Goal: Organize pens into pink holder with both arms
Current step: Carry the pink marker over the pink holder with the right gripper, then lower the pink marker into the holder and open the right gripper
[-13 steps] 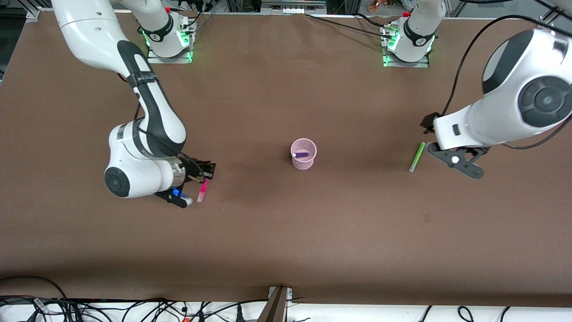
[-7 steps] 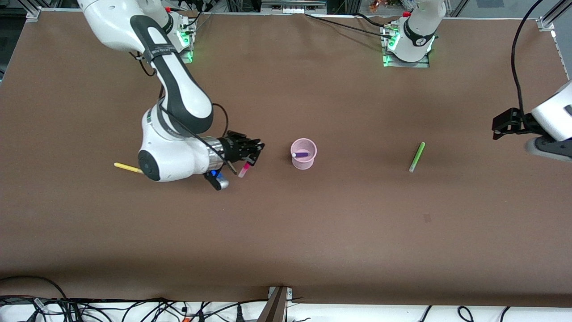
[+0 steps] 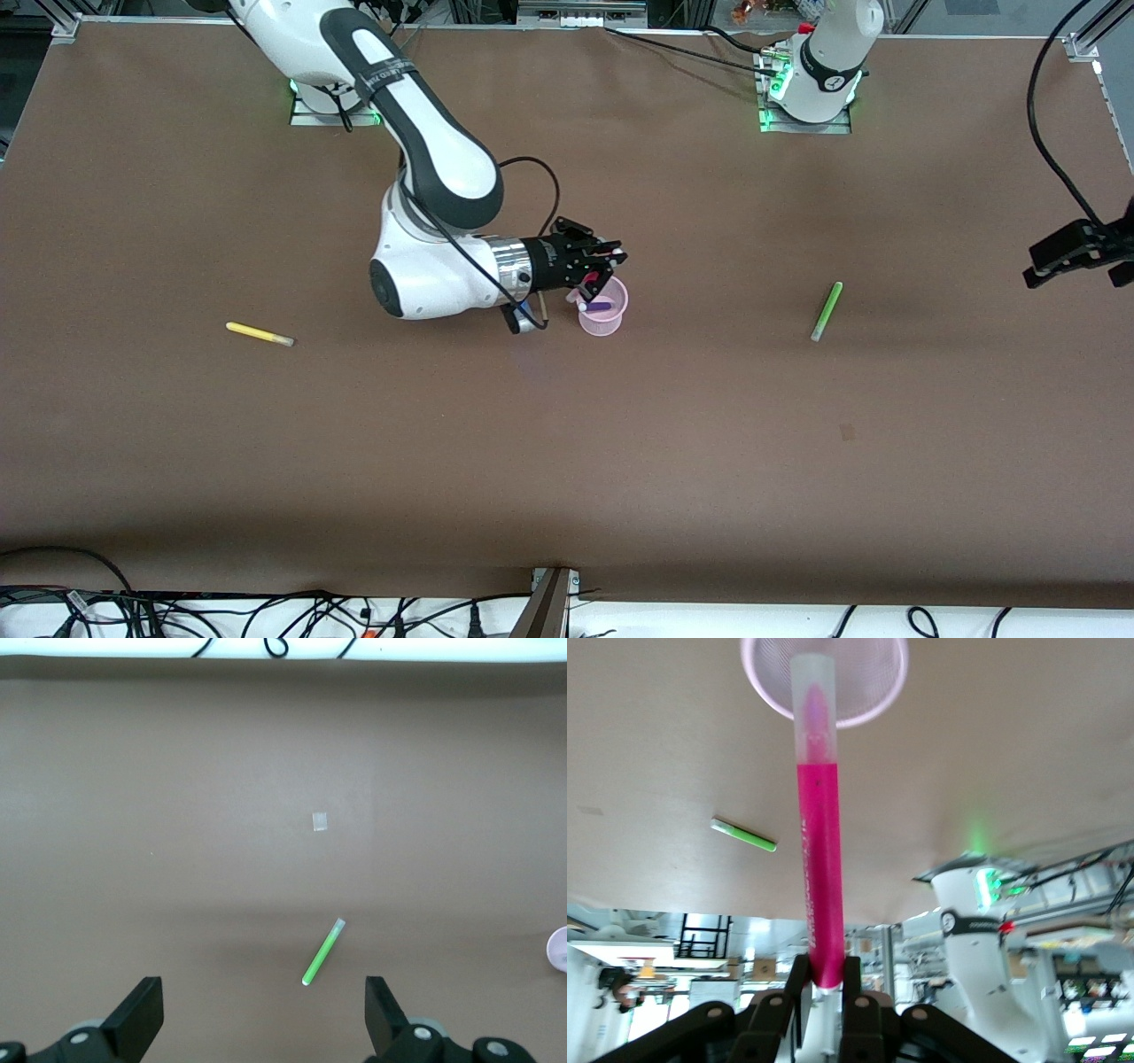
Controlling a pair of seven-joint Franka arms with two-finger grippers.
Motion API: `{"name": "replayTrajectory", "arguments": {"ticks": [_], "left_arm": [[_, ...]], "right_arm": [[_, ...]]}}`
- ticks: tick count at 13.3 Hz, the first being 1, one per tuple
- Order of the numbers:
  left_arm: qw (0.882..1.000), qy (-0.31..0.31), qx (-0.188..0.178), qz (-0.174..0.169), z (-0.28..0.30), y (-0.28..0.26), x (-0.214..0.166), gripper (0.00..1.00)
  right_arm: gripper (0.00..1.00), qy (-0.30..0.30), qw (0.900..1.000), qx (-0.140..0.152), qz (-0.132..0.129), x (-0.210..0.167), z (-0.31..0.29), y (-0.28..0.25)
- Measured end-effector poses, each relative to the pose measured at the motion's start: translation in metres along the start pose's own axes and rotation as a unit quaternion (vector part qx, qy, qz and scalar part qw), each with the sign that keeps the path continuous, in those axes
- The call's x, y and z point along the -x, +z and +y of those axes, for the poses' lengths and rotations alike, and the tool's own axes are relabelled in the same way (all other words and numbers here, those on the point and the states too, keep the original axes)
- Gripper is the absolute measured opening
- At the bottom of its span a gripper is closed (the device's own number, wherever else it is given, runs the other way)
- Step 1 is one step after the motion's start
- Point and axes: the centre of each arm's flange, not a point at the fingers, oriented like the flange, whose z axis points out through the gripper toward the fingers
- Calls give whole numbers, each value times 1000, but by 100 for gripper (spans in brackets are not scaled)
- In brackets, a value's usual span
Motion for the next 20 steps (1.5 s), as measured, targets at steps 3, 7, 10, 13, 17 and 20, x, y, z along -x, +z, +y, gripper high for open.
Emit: {"name": "replayTrajectory", "arguments": {"ticks": [3, 7, 10, 13, 17, 20], "left_arm": [[1000, 13, -2, -14, 19, 6, 34, 100], [1000, 9, -2, -9, 14, 6, 38, 100], [1000, 3, -3, -10, 8, 7, 38, 100], [1000, 10, -2, -11, 15, 9, 38, 100], [1000, 11, -2, -13, 16, 10, 37, 100], [1000, 12, -2, -13, 17, 11, 37, 100]], "right_arm": [[18, 31, 999, 1, -12, -14, 3, 26], [18, 53, 998, -9, -20, -26, 6, 47], [18, 56, 998, -14, -16, -34, 10, 62], [18, 47, 999, -14, -11, -47, 11, 69], [18, 26, 1000, -11, -6, -62, 11, 75], [44, 12, 1000, -16, -4, -64, 9, 72]]}}
